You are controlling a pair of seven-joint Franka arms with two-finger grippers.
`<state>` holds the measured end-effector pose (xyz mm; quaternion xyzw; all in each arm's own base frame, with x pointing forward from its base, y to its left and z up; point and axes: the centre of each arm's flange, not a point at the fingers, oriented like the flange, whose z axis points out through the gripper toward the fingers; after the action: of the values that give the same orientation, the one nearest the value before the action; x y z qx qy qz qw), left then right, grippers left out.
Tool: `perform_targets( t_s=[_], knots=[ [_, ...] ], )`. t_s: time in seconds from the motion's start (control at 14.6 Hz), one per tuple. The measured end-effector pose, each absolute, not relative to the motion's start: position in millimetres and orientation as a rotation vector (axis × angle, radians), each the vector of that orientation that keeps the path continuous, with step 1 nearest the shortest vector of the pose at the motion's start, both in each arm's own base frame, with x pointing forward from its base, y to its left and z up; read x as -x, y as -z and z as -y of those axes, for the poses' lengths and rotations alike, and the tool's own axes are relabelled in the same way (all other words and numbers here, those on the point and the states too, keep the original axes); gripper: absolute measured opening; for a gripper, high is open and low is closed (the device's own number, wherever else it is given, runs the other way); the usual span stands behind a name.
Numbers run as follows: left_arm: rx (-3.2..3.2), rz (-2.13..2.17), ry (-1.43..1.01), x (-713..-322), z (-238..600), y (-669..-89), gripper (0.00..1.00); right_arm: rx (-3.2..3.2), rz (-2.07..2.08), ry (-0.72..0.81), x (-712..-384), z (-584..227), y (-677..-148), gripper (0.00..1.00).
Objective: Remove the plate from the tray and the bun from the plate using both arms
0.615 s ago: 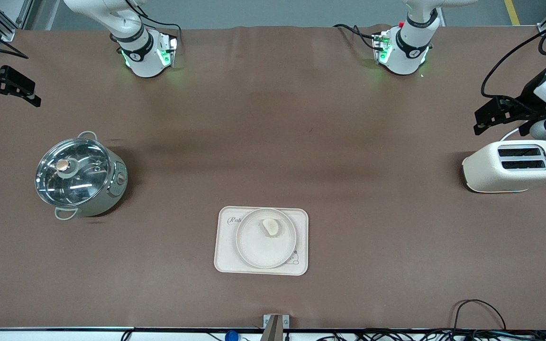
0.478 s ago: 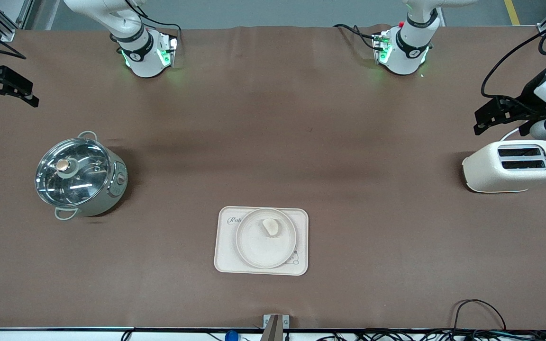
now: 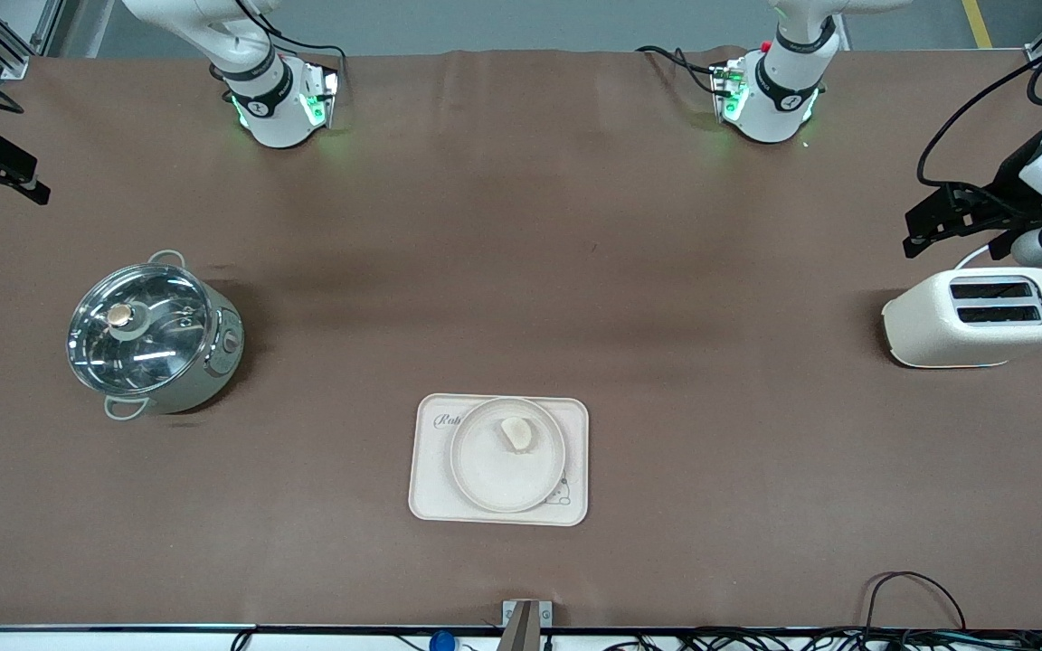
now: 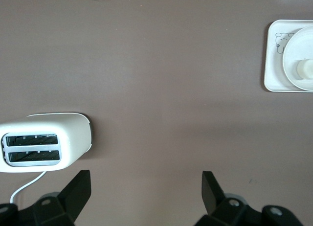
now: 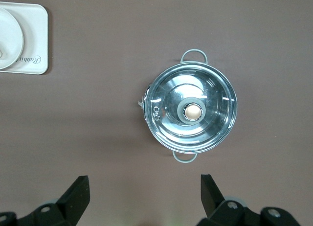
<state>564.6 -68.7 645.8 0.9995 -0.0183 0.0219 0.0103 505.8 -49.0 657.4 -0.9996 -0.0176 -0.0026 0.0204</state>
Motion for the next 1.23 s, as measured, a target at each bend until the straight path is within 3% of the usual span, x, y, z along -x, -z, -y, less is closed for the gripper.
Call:
perform_targets(
  t_s=[0.75, 1.23],
  knots=[
    [-3.119, 0.055, -0.068, -565, 68, -646, 1.0, 3.109, 0.091, -0.072, -531, 33, -623, 1.0],
    [-3.119, 0.053, -0.068, -565, 68, -646, 1.0, 3.112, 0.135, -0.033, -541, 16, -624, 1.0]
  ],
)
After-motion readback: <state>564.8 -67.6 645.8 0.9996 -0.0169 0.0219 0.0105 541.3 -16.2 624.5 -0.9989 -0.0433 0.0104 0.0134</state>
